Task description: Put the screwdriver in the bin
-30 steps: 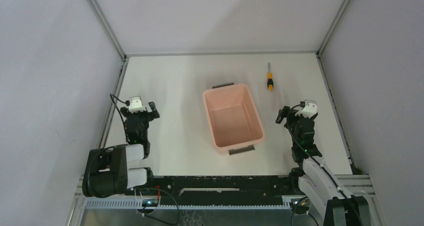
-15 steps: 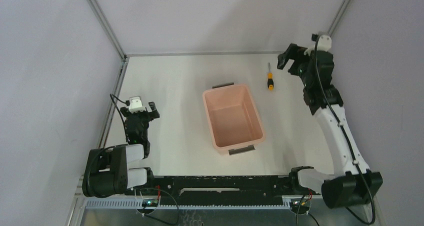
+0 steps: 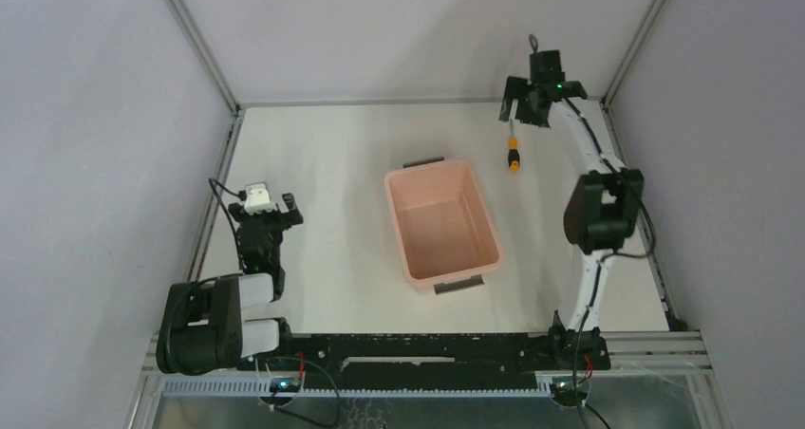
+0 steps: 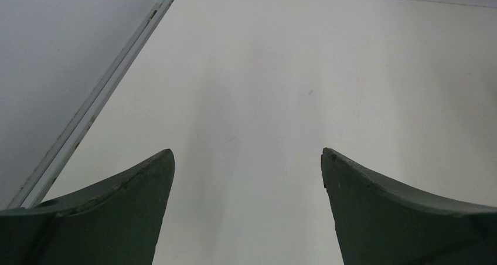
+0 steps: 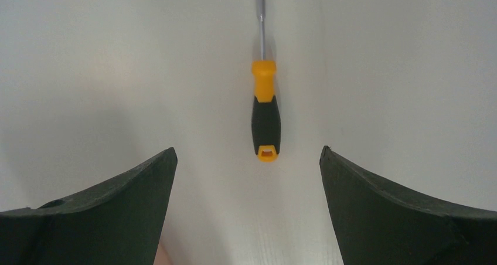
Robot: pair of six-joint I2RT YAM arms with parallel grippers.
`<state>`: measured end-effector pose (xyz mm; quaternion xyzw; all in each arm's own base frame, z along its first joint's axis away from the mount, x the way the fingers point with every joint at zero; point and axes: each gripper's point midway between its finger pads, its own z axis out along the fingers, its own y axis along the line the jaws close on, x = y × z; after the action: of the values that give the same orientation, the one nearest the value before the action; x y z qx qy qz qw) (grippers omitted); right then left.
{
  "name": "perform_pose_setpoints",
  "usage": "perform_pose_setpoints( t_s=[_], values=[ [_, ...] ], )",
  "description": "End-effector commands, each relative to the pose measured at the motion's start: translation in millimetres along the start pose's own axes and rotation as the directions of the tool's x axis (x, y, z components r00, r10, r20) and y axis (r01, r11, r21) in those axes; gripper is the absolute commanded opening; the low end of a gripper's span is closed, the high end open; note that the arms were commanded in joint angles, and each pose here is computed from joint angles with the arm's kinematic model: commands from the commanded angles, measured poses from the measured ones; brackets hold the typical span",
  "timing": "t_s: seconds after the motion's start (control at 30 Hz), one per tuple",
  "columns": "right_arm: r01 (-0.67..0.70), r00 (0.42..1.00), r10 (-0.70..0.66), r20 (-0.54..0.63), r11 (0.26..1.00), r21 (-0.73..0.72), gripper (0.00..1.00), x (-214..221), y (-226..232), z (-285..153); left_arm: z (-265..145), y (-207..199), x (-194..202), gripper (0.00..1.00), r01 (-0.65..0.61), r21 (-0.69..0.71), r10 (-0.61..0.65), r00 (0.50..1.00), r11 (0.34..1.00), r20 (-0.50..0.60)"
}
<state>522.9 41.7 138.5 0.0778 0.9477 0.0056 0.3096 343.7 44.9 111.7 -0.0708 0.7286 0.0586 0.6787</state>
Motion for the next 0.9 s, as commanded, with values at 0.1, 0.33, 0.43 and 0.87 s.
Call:
perform_pose_setpoints(
  t_s=[0.1,0.33,0.43,0.87],
  values=[
    [0.007,0.989,-0.002,-0.148,0.999,0.032,0.98,26,-6,43,9,-2,-26,1.0,0.006,0.001,-0.006,0.997,1.0,0.072],
    [0.015,0.971,0.006,-0.238,0.996,0.087,0.87,63,-16,85,9,-2,-26,1.0,0.006,0.0,-0.006,0.997,1.0,0.073],
    [0.008,0.974,0.014,-0.225,0.995,0.098,0.74,63,-19,92,9,-2,-26,1.0,0.006,-0.001,-0.006,0.997,1.0,0.073],
    [-0.009,0.999,0.015,-0.05,0.993,0.119,0.0,-4,-28,-12,9,-2,-26,1.0,0.006,0.0,-0.006,0.997,1.0,0.073]
  ],
)
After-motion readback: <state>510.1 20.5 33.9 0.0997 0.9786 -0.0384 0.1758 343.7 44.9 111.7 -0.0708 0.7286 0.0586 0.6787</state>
